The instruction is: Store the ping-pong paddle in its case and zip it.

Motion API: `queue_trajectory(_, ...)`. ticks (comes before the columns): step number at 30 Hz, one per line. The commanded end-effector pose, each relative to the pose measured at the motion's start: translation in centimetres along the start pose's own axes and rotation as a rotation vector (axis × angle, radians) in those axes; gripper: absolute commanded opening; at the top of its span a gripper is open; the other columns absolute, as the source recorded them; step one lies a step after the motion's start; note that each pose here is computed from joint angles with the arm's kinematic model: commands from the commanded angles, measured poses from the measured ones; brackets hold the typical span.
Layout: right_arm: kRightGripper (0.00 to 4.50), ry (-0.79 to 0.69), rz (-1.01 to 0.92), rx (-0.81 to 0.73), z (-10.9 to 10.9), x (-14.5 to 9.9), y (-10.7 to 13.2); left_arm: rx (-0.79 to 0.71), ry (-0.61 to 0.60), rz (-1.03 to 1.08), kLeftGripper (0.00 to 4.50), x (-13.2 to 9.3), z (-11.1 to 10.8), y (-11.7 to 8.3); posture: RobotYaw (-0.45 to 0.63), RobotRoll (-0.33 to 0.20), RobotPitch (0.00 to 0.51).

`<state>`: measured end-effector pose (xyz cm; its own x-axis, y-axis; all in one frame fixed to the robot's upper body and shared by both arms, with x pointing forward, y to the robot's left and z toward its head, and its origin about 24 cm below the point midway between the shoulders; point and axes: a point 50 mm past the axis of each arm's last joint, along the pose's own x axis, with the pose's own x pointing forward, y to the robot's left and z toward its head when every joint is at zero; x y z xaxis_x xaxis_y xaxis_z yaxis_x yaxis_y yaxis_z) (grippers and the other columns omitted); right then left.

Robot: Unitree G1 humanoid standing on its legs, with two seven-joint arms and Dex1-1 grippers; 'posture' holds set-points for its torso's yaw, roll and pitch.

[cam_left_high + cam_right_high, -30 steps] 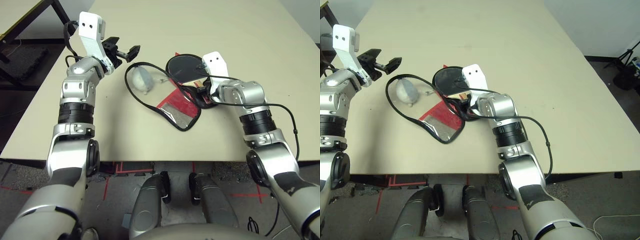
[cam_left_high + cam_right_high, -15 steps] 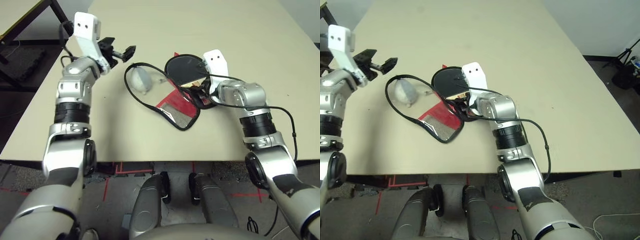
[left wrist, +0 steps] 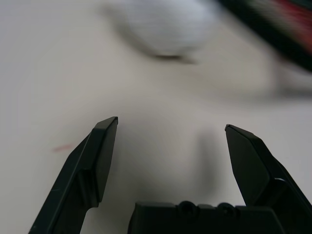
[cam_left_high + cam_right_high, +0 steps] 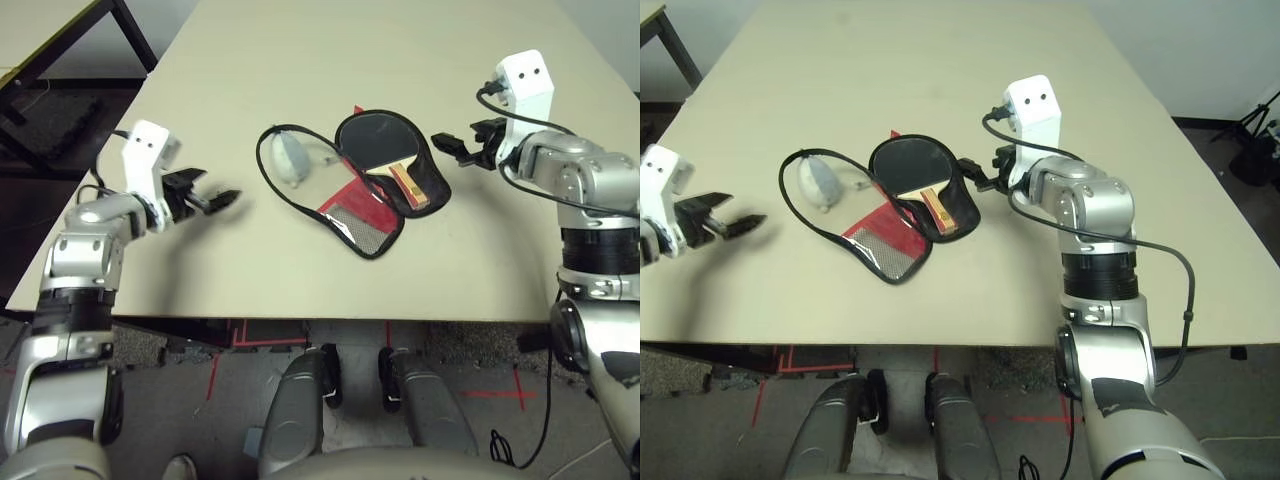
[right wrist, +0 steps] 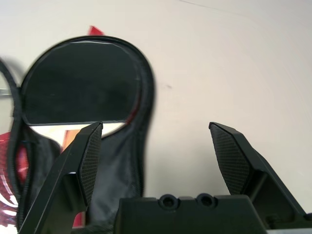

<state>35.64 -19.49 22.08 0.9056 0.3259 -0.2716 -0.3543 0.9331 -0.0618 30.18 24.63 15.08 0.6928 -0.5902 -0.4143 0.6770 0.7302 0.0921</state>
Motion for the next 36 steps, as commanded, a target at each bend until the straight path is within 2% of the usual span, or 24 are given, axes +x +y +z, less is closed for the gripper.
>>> queue_trajectory(1,4.49,-0.032,-0.046,0.009,0.6,-0.2,-1.0,0.003,-0.013,-0.172,4.50,2.6,1.0,-3.3,-0.05,0.000,0.193)
queue_trajectory(4,4.49,-0.060,-0.069,0.024,1.1,-0.2,-1.2,0.002,-0.101,-0.185,4.50,4.9,3.0,-3.8,-0.06,0.000,0.196)
queue_trajectory(9,4.49,-0.086,-0.094,0.055,1.4,-0.5,-1.4,-0.015,-0.248,-0.112,4.50,9.5,6.7,-3.5,-0.06,0.000,0.201)
queue_trajectory(16,4.49,-0.092,-0.104,0.111,1.3,-0.6,-1.3,-0.059,-0.343,0.020,4.50,13.8,9.7,-2.6,-0.06,0.000,0.207)
queue_trajectory(23,4.49,-0.091,-0.094,0.140,1.6,-0.6,-1.0,-0.146,-0.425,0.112,4.50,15.3,11.9,-2.5,-0.06,0.000,0.208)
queue_trajectory(29,4.49,-0.109,-0.096,0.135,2.4,-0.4,-1.2,-0.247,-0.563,-0.092,4.50,16.2,15.4,-5.6,-0.06,0.000,0.199)
queue_trajectory(33,4.49,-0.111,-0.097,0.143,2.3,-0.2,-1.1,-0.217,-0.584,-0.201,4.50,16.5,16.1,-7.0,-0.06,0.000,0.193)
queue_trajectory(36,4.49,-0.096,-0.089,0.197,1.8,-0.1,-1.1,-0.203,-0.590,-0.210,4.50,16.3,16.4,-7.0,-0.06,0.000,0.191)
